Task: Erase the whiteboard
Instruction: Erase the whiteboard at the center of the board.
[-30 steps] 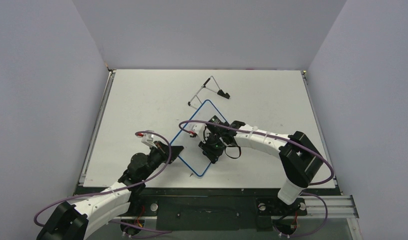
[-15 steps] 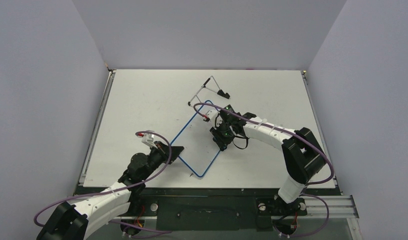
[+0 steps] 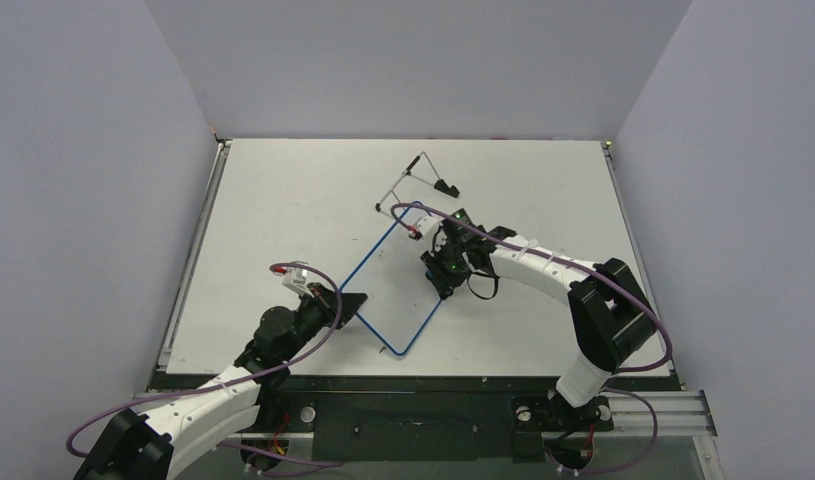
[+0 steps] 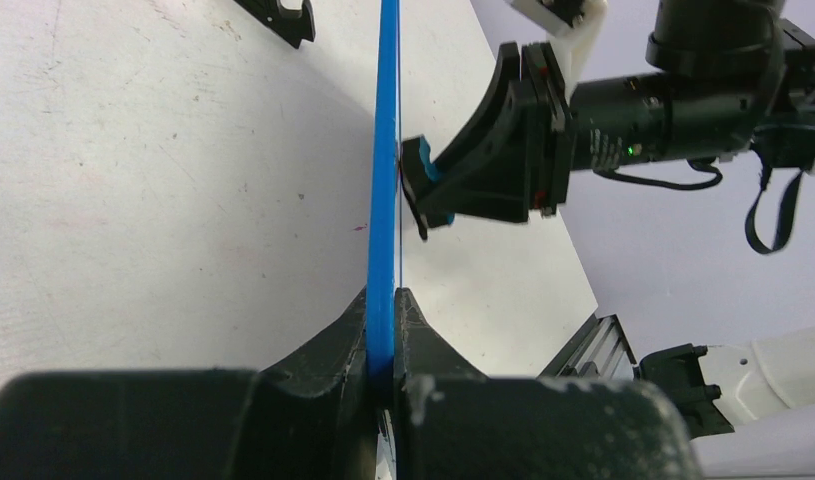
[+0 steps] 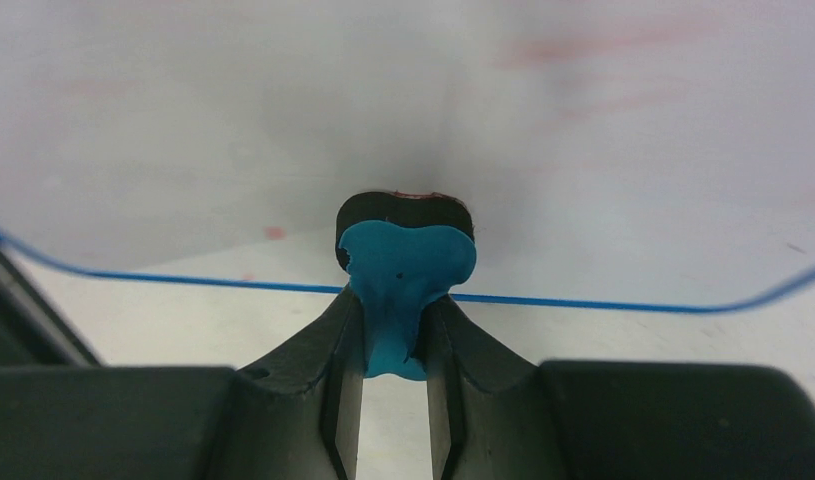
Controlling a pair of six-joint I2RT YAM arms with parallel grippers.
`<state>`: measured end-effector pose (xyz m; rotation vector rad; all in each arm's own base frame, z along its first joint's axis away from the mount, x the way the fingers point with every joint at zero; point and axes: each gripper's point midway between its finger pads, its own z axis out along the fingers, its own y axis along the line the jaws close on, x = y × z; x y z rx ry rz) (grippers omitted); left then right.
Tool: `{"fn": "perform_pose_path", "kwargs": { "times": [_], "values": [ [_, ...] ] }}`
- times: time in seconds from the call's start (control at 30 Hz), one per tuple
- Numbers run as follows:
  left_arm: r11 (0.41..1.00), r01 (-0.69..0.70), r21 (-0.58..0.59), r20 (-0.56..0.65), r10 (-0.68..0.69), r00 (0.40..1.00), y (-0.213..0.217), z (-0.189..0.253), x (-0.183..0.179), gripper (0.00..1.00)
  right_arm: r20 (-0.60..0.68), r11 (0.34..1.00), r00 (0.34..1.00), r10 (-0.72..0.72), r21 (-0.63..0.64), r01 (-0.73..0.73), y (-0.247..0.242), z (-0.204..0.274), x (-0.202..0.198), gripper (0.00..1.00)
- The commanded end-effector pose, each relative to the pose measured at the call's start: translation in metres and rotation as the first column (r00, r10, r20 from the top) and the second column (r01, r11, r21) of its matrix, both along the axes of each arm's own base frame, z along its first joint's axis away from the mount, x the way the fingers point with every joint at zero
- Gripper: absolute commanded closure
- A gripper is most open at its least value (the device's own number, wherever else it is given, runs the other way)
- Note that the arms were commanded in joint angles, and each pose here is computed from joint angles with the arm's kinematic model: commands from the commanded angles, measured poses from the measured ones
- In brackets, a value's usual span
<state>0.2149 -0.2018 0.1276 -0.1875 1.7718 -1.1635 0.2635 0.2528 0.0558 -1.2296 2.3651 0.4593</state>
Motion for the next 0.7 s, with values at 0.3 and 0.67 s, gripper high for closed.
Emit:
{"fn": "perform_pose_path", "kwargs": {
  "times": [0.3,0.67],
  "values": [
    [0.991,0.033,-0.133,0.128,-0.016,0.992,-0.005,0.046,-0.002,1.0,-0.028,0.958,0.959,0.281,0.077,-0.278,0.052,0.012,-0.066,1.0],
    [0.99,-0.037,-0.137,0.128,0.055,0.99,0.008,0.047,0.002,1.0,0.016,0.995,0.995,0.098,-0.023,-0.098,0.029,-0.006,-0.025,1.0]
  ]
}}
